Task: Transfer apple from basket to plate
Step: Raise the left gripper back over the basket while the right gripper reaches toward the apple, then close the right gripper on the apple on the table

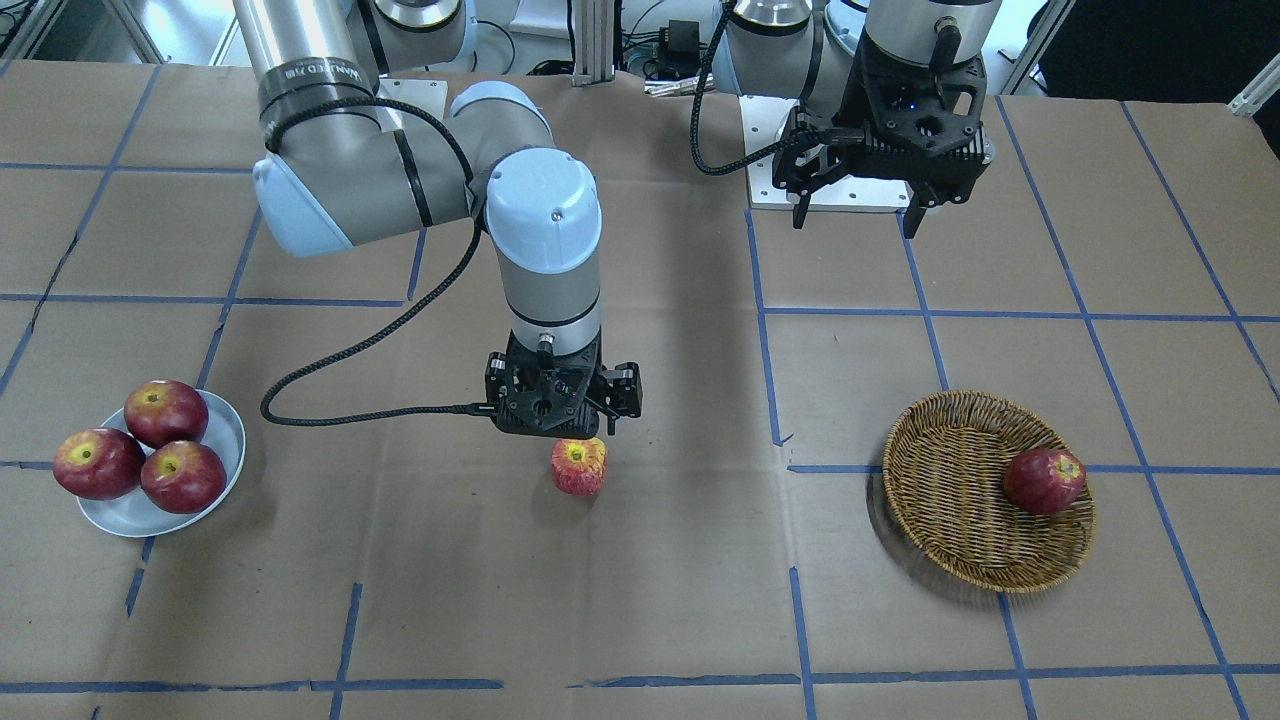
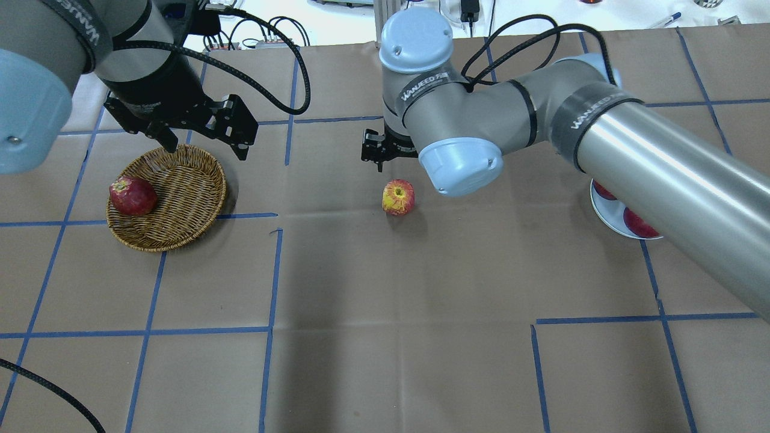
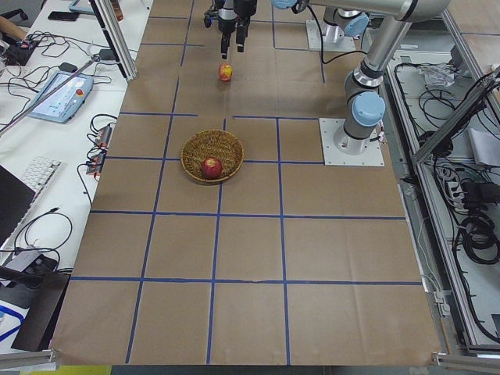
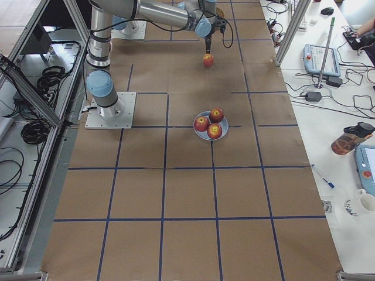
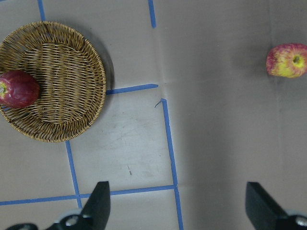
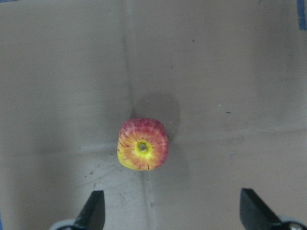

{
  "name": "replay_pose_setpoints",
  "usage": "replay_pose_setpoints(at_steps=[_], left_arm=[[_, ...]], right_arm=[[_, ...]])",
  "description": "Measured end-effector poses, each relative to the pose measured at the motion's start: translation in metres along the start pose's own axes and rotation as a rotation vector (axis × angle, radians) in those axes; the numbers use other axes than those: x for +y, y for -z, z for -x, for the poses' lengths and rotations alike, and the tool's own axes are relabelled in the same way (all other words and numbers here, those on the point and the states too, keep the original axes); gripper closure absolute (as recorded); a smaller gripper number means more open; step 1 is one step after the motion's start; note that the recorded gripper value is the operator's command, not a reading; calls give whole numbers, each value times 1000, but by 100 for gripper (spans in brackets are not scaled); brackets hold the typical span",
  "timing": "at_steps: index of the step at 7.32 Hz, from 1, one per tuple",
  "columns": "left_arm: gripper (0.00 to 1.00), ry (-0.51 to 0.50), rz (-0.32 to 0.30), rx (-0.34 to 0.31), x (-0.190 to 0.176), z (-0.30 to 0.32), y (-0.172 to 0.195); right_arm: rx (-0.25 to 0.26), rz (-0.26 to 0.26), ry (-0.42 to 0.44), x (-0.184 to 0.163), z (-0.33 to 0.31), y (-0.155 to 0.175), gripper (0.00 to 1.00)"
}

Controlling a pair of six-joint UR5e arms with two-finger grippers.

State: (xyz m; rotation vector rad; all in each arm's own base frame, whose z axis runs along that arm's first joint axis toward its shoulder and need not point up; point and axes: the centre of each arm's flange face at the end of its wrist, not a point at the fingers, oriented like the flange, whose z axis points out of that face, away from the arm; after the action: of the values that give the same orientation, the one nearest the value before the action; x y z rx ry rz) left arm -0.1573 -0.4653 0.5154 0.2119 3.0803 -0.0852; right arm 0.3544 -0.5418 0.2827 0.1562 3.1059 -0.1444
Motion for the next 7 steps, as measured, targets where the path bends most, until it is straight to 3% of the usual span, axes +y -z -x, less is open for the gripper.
replay_pose_setpoints(at_steps=[5,7], left_arm=[[1,1,9,3,-2,1,-3],[1,2,18,4,-3,1,-7]], right_arm=[[5,-22,22,3,6,-98,0],[13,-21,28,2,6,-112,32]])
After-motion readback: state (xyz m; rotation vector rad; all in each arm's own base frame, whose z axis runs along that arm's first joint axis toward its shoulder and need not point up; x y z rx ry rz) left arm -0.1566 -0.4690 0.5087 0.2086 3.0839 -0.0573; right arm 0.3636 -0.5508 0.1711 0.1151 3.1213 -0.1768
